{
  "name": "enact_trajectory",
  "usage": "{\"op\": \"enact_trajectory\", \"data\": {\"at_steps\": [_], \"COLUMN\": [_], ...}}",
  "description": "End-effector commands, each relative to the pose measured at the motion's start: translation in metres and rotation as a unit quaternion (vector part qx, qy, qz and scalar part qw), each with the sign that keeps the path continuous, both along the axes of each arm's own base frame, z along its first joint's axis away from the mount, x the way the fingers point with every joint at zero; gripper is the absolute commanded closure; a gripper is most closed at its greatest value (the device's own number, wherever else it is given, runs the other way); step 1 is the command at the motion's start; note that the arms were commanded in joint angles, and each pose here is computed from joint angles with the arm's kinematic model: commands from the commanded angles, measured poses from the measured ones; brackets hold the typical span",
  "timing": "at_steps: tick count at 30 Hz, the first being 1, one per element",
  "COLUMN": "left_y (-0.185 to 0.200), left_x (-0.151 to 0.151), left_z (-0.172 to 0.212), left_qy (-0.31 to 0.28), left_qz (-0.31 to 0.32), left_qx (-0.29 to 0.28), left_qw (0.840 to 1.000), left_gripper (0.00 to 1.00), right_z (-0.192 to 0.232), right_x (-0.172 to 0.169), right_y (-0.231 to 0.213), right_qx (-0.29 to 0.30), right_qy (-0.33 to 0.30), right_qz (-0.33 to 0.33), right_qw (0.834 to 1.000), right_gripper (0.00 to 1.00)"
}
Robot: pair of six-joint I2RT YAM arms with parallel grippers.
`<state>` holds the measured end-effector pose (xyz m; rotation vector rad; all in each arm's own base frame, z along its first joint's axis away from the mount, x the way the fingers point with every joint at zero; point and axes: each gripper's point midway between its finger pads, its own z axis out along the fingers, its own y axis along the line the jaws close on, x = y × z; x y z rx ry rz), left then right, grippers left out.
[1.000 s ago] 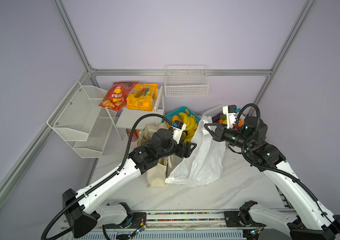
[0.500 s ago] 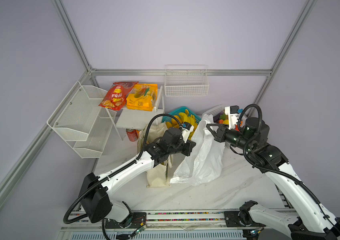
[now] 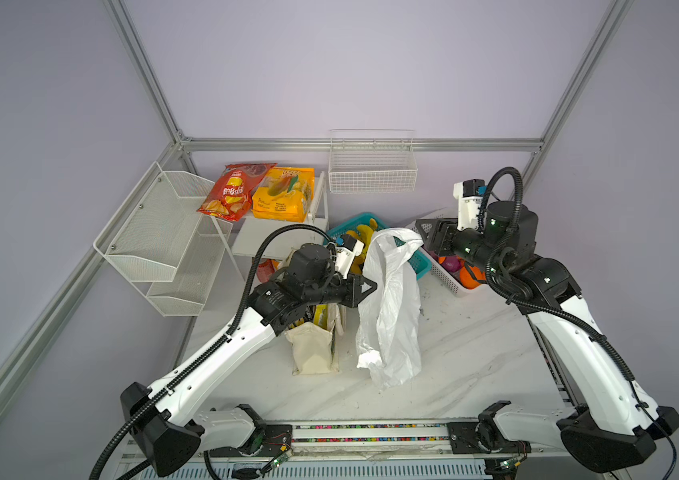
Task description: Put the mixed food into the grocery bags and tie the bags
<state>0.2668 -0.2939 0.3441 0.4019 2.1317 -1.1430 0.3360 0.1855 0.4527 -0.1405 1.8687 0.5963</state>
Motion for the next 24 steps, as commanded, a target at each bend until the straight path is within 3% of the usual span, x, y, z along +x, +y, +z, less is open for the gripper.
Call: {"op": "enact_trajectory", "data": {"at_steps": [1, 3, 7, 11, 18, 24], "left_y": [0.012, 0.011, 0.007, 0.007, 0.004, 0.000], "left_x": [0.021, 0.028, 0.033, 0.034, 0.029, 0.021], "left_z": [0.019, 0.012, 0.008, 0.010, 0.017, 0.017], "left_qy": [0.025, 0.037, 0.042, 0.037, 0.033, 0.034], "left_qz": [0.061, 0.071, 0.071, 0.071, 0.058, 0.037], "left_qx": [-0.053, -0.066, -0.068, -0.077, -0.103, -0.115], "left_qw": [0.996, 0.995, 0.994, 0.994, 0.992, 0.992], "left_gripper": [1.00, 1.00, 1.00, 1.00, 1.00, 1.00], "right_z": [0.005, 0.011, -0.003, -0.043, -0.067, -0.080], "right_x": [-0.013, -0.031, -0.064, -0.081, -0.104, -0.101], "right_y": [-0.013, -0.012, -0.009, -0.001, 0.060, 0.090], "right_qx": [-0.034, -0.018, -0.007, 0.015, 0.121, 0.136], "right_qy": [-0.020, -0.039, -0.054, -0.039, -0.036, -0.021], "right_qz": [-0.009, 0.020, 0.074, 0.114, 0.232, 0.240], "right_qw": [0.999, 0.999, 0.996, 0.993, 0.964, 0.961], "right_gripper": [0.24, 0.16, 0.11, 0.11, 0.14, 0.13]}}
